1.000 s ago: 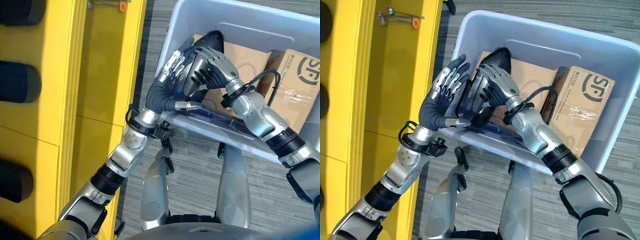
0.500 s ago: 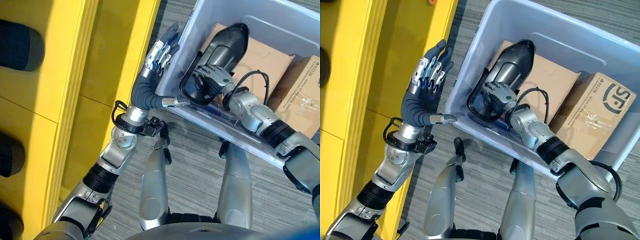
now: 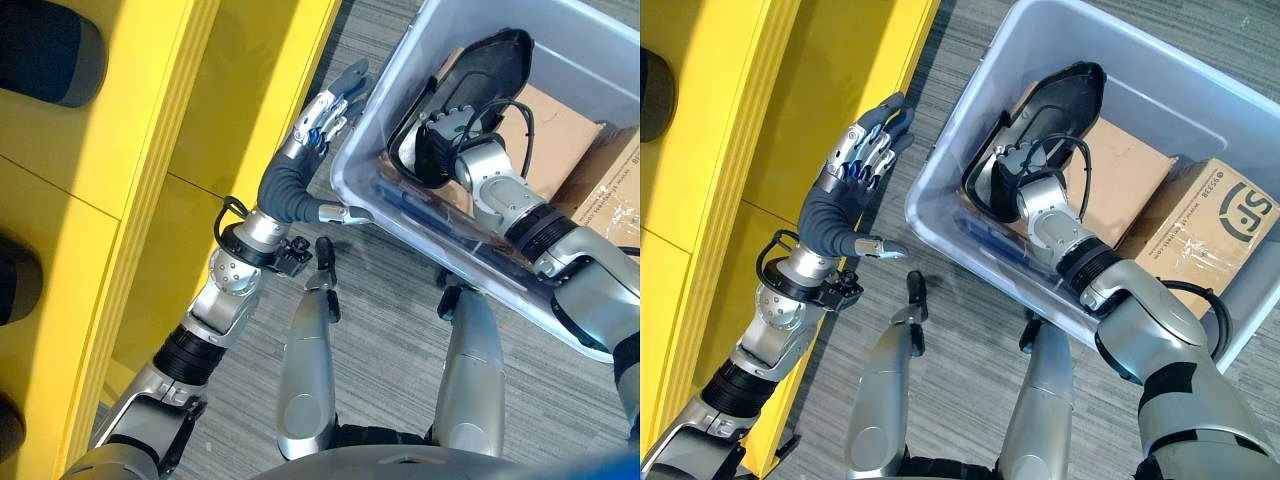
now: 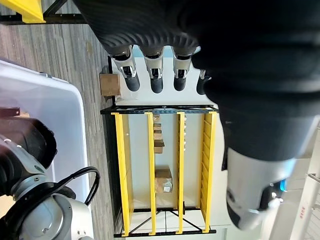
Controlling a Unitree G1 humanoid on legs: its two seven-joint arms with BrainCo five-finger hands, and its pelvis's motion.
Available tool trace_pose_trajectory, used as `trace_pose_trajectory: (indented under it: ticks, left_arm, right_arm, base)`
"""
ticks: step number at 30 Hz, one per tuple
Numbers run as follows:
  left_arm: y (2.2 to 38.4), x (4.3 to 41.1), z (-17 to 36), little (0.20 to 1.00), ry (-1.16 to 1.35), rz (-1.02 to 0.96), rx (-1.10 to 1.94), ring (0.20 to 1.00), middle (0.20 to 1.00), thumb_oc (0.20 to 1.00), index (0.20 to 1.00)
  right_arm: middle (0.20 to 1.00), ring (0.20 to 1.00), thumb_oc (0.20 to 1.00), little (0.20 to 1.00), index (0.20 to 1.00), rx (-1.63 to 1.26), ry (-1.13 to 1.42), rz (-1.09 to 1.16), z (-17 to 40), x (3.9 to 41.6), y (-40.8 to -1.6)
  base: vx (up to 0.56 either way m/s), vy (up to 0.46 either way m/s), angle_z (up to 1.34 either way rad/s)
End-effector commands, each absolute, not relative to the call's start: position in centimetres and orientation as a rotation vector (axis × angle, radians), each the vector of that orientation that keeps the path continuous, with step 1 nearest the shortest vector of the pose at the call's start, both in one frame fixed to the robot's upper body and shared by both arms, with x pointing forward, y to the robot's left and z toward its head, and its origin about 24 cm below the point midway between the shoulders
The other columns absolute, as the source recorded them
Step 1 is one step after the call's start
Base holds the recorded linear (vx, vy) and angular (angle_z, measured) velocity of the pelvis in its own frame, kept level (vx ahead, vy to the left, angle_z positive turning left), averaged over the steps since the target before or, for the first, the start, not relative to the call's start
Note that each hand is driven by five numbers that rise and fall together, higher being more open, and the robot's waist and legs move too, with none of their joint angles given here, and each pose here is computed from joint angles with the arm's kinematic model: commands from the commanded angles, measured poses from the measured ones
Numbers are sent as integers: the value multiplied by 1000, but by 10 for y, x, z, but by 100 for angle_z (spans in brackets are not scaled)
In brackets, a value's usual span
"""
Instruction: Move parts from the plastic box to the shelf.
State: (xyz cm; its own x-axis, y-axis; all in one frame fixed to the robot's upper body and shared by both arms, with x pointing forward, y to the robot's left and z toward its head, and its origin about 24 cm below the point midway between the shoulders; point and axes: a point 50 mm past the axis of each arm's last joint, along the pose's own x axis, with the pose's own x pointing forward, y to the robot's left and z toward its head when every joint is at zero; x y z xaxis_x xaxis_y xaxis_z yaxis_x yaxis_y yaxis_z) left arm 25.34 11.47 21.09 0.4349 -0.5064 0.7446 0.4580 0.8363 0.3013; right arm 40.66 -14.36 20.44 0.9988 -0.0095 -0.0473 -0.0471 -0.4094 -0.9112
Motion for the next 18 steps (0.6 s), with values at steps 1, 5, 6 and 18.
trace_pose_trajectory:
  ticks: [1, 5, 6, 18]
  left_arm:
    - [119, 234, 228, 1000, -1059, -638, 25, 1000, 1000, 1000, 1000]
    - [121, 234, 228, 1000, -1054, -632, 28, 1000, 1000, 1000, 1000]
    - [122, 234, 227, 1000, -1053, -629, 23, 1000, 1000, 1000, 1000]
    - [129, 229, 227, 1000, -1054, -585, 32, 1000, 1000, 1000, 1000]
  right_arm:
    - [1000, 1000, 1000, 1000, 1000, -2021, 393, -73, 190, 404, -213]
    - [1000, 1000, 1000, 1000, 1000, -2024, 398, -67, 192, 403, -221]
    - [1000, 1000, 1000, 1000, 1000, -2033, 399, -67, 192, 402, -222]
    - [1000, 1000, 1000, 1000, 1000, -2093, 285, 64, 198, 386, -207]
  base:
    - [10, -11, 4]
    - [0, 0, 0]
    - [16, 7, -4]
    - [-4, 12, -5]
